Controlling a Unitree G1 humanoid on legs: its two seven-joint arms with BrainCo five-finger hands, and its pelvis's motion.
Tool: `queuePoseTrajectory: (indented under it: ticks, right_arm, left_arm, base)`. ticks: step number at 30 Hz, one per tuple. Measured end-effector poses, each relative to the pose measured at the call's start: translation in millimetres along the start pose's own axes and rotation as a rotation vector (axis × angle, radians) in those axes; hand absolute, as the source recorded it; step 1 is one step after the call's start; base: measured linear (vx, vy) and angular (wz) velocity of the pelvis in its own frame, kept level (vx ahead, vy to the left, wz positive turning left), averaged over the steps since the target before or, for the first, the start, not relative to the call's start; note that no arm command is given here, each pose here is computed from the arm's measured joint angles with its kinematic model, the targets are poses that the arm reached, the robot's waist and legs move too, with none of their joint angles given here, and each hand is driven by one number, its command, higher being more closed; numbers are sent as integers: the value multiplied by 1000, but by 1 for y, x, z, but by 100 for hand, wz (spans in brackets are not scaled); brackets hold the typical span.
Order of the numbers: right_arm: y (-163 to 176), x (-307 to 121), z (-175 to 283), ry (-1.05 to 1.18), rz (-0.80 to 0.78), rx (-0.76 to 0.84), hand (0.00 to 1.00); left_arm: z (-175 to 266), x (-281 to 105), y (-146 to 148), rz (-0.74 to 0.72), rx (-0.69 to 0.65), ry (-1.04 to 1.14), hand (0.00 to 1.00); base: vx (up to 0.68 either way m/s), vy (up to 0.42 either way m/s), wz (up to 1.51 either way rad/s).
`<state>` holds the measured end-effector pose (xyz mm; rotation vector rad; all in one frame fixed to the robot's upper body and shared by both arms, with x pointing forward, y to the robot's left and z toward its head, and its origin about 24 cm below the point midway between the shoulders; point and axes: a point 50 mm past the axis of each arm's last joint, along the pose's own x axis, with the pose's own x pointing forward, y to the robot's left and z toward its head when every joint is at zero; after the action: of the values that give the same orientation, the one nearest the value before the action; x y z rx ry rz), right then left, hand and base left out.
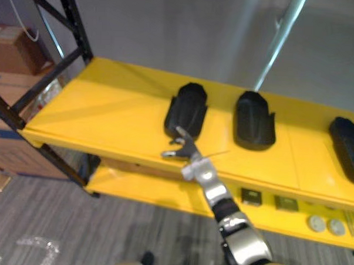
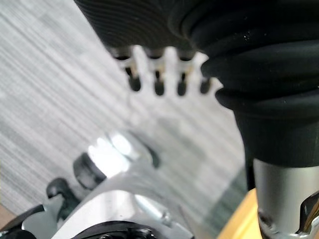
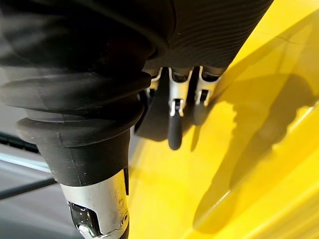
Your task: Walk over and take plastic housings, then place them on the shelf
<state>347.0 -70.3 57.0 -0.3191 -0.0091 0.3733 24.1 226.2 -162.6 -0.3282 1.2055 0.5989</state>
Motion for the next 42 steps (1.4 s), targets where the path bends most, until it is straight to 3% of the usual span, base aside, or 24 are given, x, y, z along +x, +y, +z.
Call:
queuePoseTrajectory:
  ticks: [18, 34, 39, 42]
  right_arm:
    - [-13, 5, 0, 14, -122, -29, 0]
    - [-16, 9, 10, -37, -136, -69, 0]
    - [-11, 5, 52, -240, -28, -38, 0]
    - [-18, -17, 106, -503, 91, -11, 0]
  left_arm:
    - [0, 0, -2, -13, 12, -3, 0]
    - [3, 0, -4, -22, 27, -13, 0]
    - [10, 2, -8, -29, 64, -30, 0]
    - [14, 2, -5, -22, 71, -41, 0]
  base:
    - [2, 1, 2]
    - [0, 0, -1]
    - [-9, 8, -21]
    - [2, 3, -30]
